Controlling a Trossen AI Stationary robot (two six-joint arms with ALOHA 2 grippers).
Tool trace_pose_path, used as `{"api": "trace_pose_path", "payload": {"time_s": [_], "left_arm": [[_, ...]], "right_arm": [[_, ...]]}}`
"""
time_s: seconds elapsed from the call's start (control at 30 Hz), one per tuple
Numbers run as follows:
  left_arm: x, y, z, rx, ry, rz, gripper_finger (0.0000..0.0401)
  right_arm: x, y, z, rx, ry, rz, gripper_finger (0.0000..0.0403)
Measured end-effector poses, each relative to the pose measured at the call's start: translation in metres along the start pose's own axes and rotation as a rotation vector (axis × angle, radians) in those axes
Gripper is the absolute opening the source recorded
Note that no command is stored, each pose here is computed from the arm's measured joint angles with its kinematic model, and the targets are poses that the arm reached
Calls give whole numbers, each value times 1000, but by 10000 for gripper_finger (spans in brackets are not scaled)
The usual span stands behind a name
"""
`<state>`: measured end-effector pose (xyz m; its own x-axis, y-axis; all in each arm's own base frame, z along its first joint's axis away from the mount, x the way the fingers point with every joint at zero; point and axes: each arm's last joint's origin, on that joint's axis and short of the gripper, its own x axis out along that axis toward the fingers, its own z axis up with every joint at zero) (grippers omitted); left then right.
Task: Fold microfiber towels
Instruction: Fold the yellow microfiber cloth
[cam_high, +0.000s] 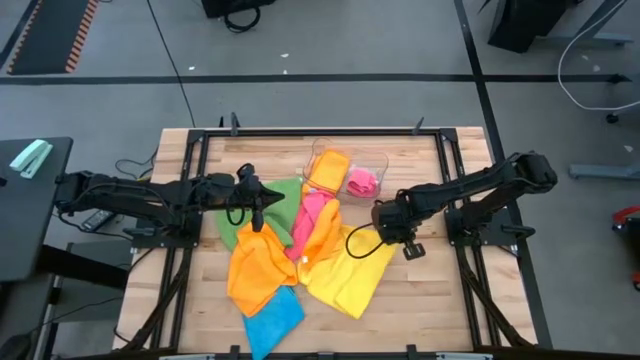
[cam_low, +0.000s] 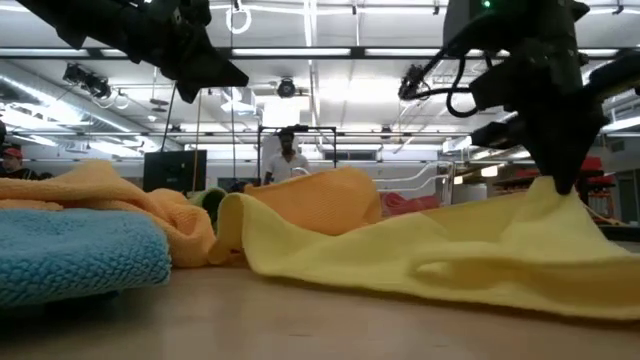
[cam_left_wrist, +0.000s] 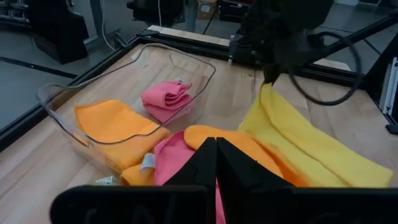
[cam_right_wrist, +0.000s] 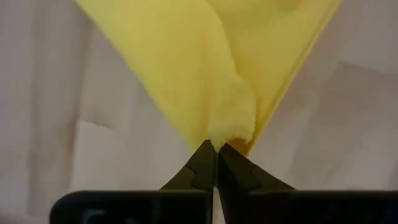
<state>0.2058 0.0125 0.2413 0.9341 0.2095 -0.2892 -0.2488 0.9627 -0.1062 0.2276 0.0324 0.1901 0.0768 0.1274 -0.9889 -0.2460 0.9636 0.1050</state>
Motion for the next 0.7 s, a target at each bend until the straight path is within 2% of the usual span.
{"api": "trace_pose_path", "payload": {"time_s": [0.13, 0.33, 0.43, 0.53, 0.7], "left_arm": [[0, -1, 5, 11, -54, -9, 18], [-2, -3, 20, 32, -207, -28, 29], [-6, -5, 34, 63, -357, -38, 28], [-12, -6, 46, 39, -497, -52, 22], [-13, -6, 48, -30, -511, -71, 15]], "right_arm": [[3, -3, -6, 30, 33, -45, 53], [5, -5, -11, 140, 64, -147, 153], [4, -6, -12, 229, 69, -158, 204], [-1, -4, -14, 338, 108, -158, 245], [-15, 0, -18, 530, 210, -111, 285]]}}
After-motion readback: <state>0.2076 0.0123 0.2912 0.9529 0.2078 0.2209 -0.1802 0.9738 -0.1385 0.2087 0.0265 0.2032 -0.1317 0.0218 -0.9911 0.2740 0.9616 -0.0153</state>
